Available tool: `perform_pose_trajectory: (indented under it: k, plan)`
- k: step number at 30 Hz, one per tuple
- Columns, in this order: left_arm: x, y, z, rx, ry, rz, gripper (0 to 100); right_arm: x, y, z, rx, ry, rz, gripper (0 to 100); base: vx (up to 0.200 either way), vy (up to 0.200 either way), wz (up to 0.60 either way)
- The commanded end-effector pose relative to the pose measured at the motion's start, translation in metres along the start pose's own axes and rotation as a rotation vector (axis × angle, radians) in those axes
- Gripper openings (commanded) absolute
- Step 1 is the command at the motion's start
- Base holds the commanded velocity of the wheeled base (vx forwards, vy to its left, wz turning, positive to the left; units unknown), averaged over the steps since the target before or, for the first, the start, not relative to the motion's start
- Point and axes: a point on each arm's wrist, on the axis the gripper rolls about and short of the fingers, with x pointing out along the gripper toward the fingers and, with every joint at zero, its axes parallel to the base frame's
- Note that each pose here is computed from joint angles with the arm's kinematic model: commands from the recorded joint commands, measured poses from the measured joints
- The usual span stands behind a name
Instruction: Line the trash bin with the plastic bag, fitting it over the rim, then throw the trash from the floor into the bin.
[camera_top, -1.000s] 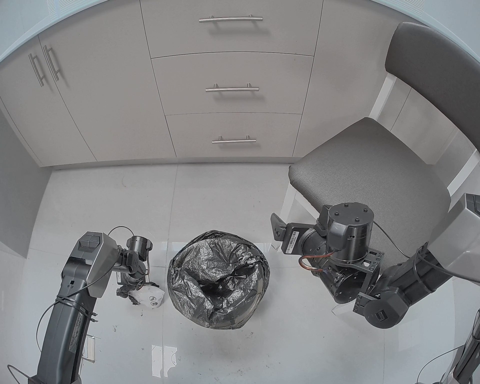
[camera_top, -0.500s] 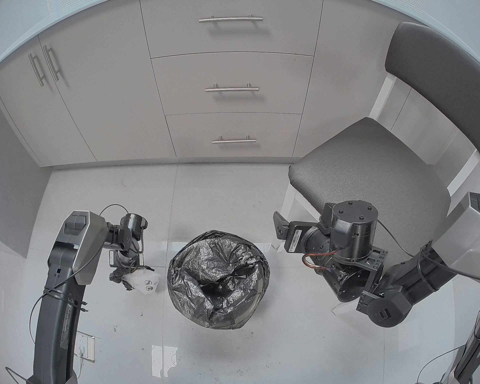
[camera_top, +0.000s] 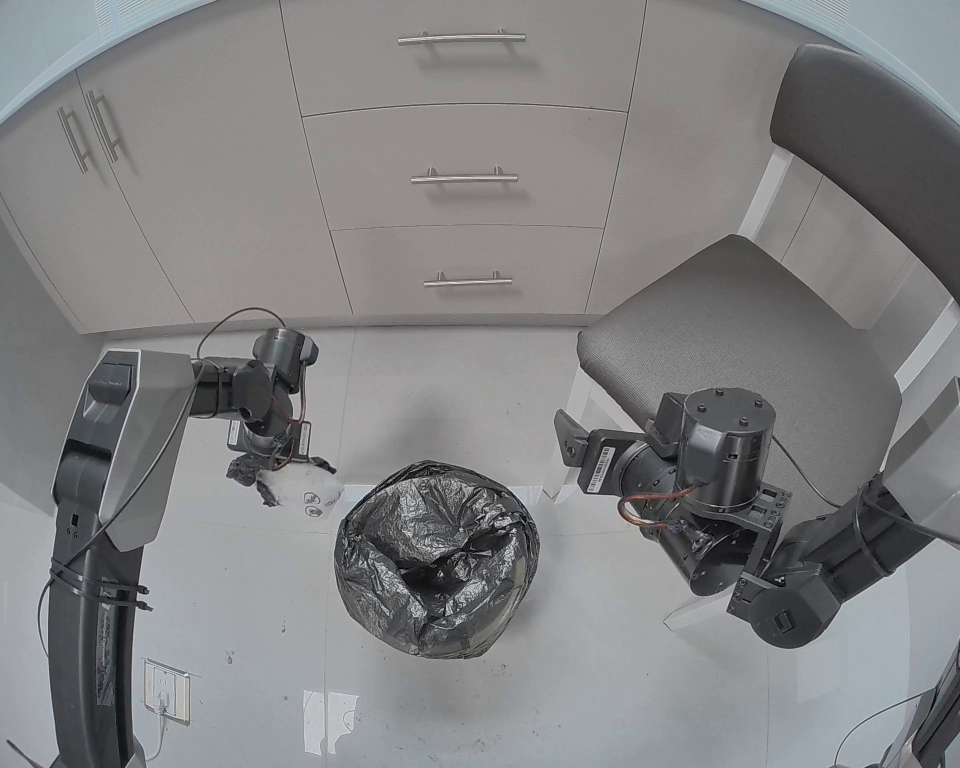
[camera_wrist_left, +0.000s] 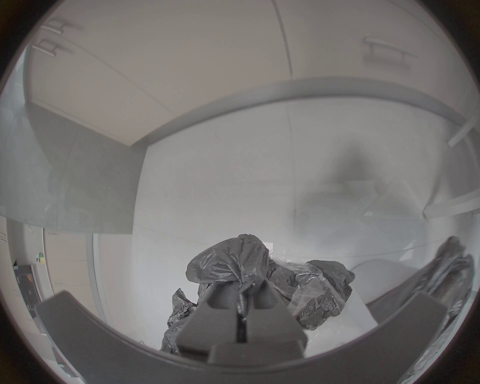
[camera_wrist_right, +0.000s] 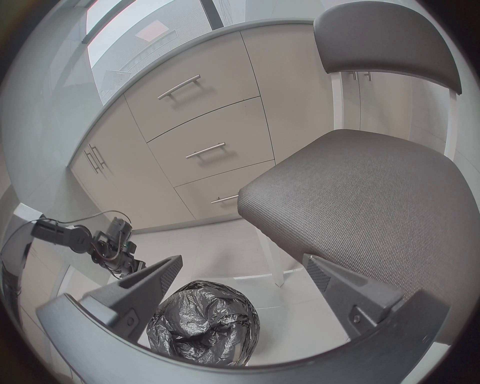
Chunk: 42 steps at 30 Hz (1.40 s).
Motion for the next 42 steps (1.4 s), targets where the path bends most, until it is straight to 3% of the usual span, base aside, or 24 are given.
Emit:
perform_pose_trajectory:
  k: [1, 9, 16, 22, 32, 42]
  plan:
    - [-0.066, -0.005, 0.026, -0.002, -0.127, -0.052, 0, -0.008, 0.000, 0.010, 0.010, -0.021, 0.010, 100, 0.000, 0.000, 0.00]
    - [-0.142, -0.021, 0.032, 0.055, -0.187, -0.130, 0, -0.015, 0.000, 0.018, 0.006, -0.035, 0.018, 100, 0.000, 0.000, 0.00]
    - [-0.202, -0.043, 0.020, 0.145, -0.195, -0.208, 0, -0.016, 0.000, 0.022, 0.012, -0.045, 0.021, 100, 0.000, 0.000, 0.00]
    - [-0.237, -0.075, 0.003, 0.226, -0.225, -0.279, 0, -0.020, -0.001, 0.027, 0.018, -0.057, 0.027, 100, 0.000, 0.000, 0.00]
    - [-0.262, -0.102, -0.018, 0.315, -0.211, -0.328, 0, -0.029, -0.003, 0.035, 0.026, -0.071, 0.034, 100, 0.000, 0.000, 0.00]
    - [-0.241, -0.121, -0.029, 0.333, -0.162, -0.317, 0, -0.034, -0.004, 0.040, 0.021, -0.083, 0.037, 100, 0.000, 0.000, 0.00]
